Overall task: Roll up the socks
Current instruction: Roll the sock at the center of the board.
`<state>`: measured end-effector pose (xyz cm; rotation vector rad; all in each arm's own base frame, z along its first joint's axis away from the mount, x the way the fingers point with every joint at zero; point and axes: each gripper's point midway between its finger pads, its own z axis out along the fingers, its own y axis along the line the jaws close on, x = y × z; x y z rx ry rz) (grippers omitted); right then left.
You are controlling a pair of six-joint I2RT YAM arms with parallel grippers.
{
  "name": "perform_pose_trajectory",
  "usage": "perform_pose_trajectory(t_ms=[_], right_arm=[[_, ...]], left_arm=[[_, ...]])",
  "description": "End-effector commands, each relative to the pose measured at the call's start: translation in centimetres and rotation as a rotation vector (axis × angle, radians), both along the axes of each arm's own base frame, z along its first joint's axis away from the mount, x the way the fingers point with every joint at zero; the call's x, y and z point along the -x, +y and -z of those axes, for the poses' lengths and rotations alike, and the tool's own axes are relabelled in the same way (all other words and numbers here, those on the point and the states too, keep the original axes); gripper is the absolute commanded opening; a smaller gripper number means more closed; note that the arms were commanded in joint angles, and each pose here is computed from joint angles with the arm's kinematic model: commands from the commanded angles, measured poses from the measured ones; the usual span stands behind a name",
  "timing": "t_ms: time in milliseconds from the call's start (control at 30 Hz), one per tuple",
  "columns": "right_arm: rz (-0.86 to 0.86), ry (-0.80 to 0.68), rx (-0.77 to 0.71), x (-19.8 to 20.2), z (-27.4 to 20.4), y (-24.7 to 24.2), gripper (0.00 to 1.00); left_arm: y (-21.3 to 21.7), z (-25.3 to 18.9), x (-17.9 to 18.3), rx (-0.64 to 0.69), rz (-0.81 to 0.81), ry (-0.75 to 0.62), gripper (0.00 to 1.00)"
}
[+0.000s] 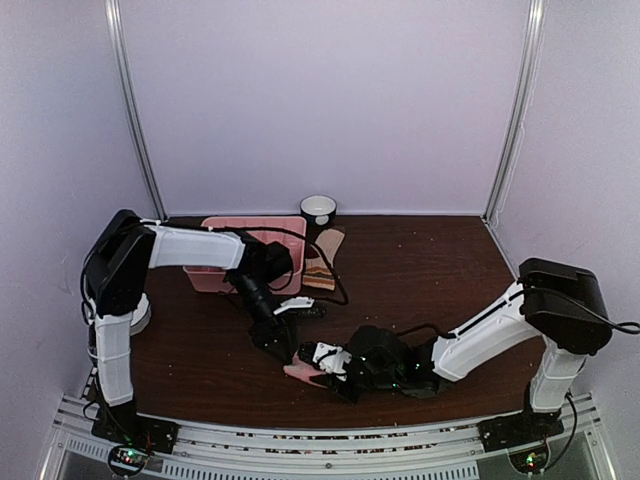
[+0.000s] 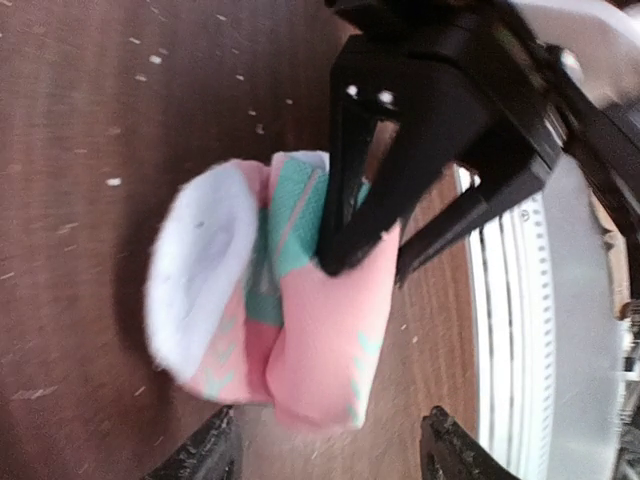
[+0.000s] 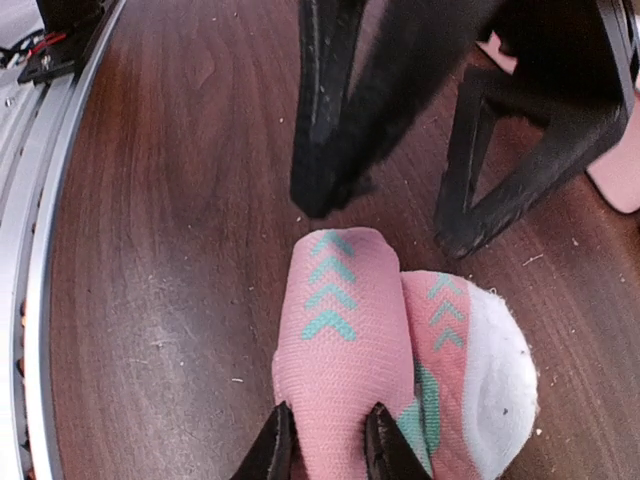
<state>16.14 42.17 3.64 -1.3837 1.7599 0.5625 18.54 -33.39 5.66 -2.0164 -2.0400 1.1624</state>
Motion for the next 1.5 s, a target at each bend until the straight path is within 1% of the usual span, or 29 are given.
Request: perform_pose_trajectory(t_ms=[0,167,367,433,567,733,900,967,1033,1133,1233,1333,1367,1467], right_arm=[[0.092,0.365,0.222,1.8,7.7,-5.7,0.18],[0.18,0.59,0.175,1.5,7.8,-5.5,0.15],[0.291,0.854,0.123,0.9,9.3,-5.4,0.13],[0.335,0.922,0.111,0.7,10.1,-5.7,0.13],[0.392,1.056,0.074,0.7,11.0,-5.7,0.12],[0.416,1.129,-0.01,0.3,10.7,-5.4,0.11],[0.433,1.207,-0.031,0.5,10.9,-5.2,0.12],[0.436,1.24,-0.049,0.5,10.9,-5.0,0.13],[0.454,1.269,-0.067,0.4,10.9,-5.0,0.17],[0.457,1.282,-0.13,-0.1,10.0,-5.0,0.26],[0.446,1.246,-0.202,-0.7,8.5,-5.5,0.37],[0.426,1.169,-0.233,-0.9,7.4,-6.0,0.53],[0.424,1.132,-0.234,-0.9,7.1,-6.5,0.55],[0.431,0.981,-0.224,-1.4,6.4,-8.1,0.56]], left_arm=[[0.6,-1.4,-1.8,0.066,0.012,-0.199,0.63],[0.4,-1.7,-0.8,0.107,0.032,-0.218,0.61],[-0.2,-0.7,1.4,0.132,0.118,-0.263,0.6],[-0.4,-0.2,1.5,0.136,0.124,-0.277,0.6],[-0.4,1.2,1.3,0.113,0.163,-0.349,0.6],[-0.6,2.5,0.4,0.07,0.177,-0.433,0.59],[-0.7,4.3,-0.4,0.017,0.18,-0.504,0.52],[-0.6,5.5,-0.8,-0.024,0.177,-0.519,0.49],[-0.4,6.4,-0.9,-0.054,0.174,-0.509,0.47],[0.1,7.4,-0.6,-0.09,0.184,-0.481,0.39],[0.4,8.0,-0.4,-0.114,0.186,-0.455,0.29],[0.2,8.0,0.0,-0.114,0.173,-0.399,0.2],[0.1,8.1,0.2,-0.12,0.172,-0.371,0.18],[0.2,8.3,1.1,-0.146,0.163,-0.264,0.13]])
